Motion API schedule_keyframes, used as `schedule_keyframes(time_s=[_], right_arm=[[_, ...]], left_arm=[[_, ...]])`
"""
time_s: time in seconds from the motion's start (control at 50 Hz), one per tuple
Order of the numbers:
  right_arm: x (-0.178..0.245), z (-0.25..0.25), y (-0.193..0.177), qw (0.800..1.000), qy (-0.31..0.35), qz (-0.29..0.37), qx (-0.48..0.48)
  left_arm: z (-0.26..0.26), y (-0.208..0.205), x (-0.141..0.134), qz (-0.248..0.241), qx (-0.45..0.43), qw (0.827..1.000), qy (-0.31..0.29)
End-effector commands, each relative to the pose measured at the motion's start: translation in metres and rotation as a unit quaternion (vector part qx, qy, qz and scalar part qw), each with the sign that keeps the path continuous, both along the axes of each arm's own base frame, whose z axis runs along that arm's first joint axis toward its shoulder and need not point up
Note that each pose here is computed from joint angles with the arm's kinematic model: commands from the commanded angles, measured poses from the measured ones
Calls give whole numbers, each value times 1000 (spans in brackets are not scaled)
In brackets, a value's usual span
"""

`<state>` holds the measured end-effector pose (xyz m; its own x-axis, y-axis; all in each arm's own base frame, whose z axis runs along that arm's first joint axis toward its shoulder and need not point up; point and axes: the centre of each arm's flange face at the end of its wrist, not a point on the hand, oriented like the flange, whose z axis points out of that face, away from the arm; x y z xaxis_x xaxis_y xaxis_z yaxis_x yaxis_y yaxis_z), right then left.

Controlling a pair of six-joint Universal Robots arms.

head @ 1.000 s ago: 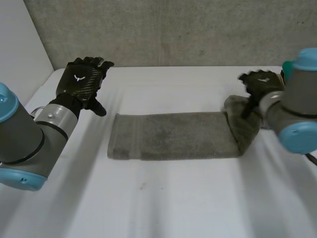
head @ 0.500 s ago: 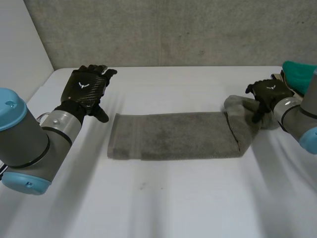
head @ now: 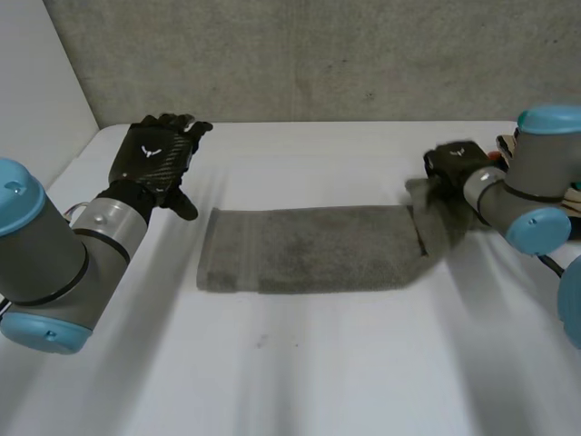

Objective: Fold the laundry.

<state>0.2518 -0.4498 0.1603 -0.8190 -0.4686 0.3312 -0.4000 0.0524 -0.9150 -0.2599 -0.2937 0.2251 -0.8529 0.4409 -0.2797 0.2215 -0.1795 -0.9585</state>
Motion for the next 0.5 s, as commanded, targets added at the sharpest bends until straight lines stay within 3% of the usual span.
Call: schedule_keyframes(time_s=[0.02,0.16,0.3,0.4,0.44,0.5], right_arm=[[74,56,46,988,-29,112,-103],[155,36,133,942,-23,312,-120],[192,-32,191,912,15,403,-78],[203,-34,209,900,39,421,-108],[201,-27,204,906,39,405,-116],[192,3,187,932,36,334,-132]], left_arm=[[15,-4,4,7,-21,1000,7],[27,-10,15,25,-35,999,13],[18,-7,17,26,-23,999,8],[15,-6,17,26,-18,999,7],[16,-6,16,24,-20,999,7],[16,-7,13,20,-22,1000,8]])
